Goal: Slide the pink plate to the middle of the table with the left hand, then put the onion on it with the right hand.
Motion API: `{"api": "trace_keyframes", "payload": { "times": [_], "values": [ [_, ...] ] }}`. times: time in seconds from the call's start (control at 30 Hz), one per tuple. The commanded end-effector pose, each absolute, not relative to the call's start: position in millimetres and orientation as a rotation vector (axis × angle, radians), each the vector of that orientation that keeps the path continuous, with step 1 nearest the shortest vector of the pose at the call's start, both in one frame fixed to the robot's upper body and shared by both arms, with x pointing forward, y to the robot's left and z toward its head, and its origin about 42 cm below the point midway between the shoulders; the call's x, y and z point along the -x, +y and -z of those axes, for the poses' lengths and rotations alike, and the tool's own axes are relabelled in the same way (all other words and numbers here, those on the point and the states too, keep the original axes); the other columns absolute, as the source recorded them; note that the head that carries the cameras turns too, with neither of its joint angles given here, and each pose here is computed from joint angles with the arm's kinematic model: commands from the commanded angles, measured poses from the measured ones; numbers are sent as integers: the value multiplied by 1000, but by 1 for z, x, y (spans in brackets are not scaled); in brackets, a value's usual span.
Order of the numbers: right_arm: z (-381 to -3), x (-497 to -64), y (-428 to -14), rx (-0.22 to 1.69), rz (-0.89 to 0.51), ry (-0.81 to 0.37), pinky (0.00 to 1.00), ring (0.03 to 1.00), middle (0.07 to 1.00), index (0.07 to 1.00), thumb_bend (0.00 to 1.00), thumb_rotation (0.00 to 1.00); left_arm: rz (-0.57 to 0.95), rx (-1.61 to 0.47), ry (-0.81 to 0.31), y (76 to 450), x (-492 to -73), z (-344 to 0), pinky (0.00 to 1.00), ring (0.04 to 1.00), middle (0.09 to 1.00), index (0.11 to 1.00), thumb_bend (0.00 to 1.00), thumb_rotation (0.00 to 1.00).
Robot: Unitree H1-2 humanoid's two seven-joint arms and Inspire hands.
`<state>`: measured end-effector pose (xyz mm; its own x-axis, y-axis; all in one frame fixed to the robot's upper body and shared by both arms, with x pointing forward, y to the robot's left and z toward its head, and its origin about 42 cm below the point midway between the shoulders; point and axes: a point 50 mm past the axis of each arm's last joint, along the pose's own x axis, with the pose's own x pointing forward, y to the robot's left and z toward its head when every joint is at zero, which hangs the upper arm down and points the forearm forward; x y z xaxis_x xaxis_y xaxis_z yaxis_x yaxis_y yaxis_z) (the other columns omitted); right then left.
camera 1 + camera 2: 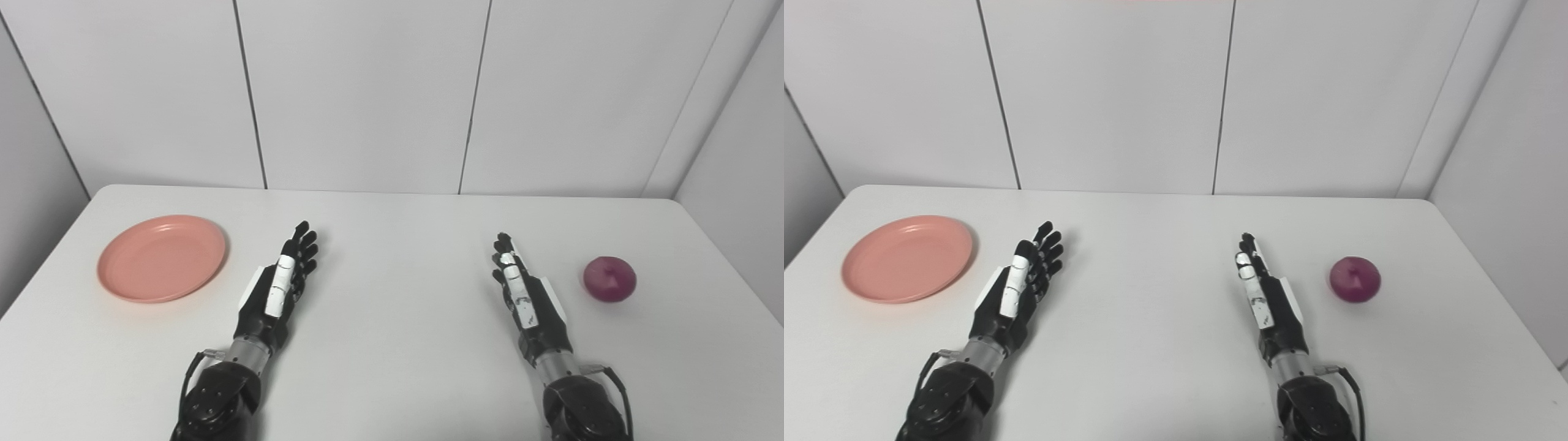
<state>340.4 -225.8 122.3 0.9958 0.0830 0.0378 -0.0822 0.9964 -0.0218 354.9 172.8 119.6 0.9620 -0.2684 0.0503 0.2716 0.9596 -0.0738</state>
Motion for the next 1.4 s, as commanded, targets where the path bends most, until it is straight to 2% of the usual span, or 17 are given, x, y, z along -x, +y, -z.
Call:
{"api": "trace_keyframes", "payload": {
  "times": [0.0, 0.5, 0.93, 1.37],
  "values": [
    [-141, -348, -232, 22, -91, -144, 1000, 1000, 1000, 1000, 633, 1000, 261, 76, -121, 163, -361, -133, 1000, 1000, 1000, 1000, 750, 1000],
    [-134, -346, -246, 33, -112, -150, 1000, 1000, 1000, 1000, 579, 1000, 243, 46, -113, 146, -358, -133, 1000, 1000, 1000, 1000, 777, 1000],
    [-128, -346, -250, 46, -116, -151, 1000, 1000, 1000, 1000, 577, 1000, 221, 35, -170, 144, -363, -137, 1000, 1000, 1000, 1000, 762, 1000],
    [-130, -343, -251, 31, -97, -153, 1000, 1000, 1000, 1000, 474, 1000, 290, -18, -185, 155, -372, -158, 1000, 1000, 1000, 1000, 812, 1000]
  ]
}}
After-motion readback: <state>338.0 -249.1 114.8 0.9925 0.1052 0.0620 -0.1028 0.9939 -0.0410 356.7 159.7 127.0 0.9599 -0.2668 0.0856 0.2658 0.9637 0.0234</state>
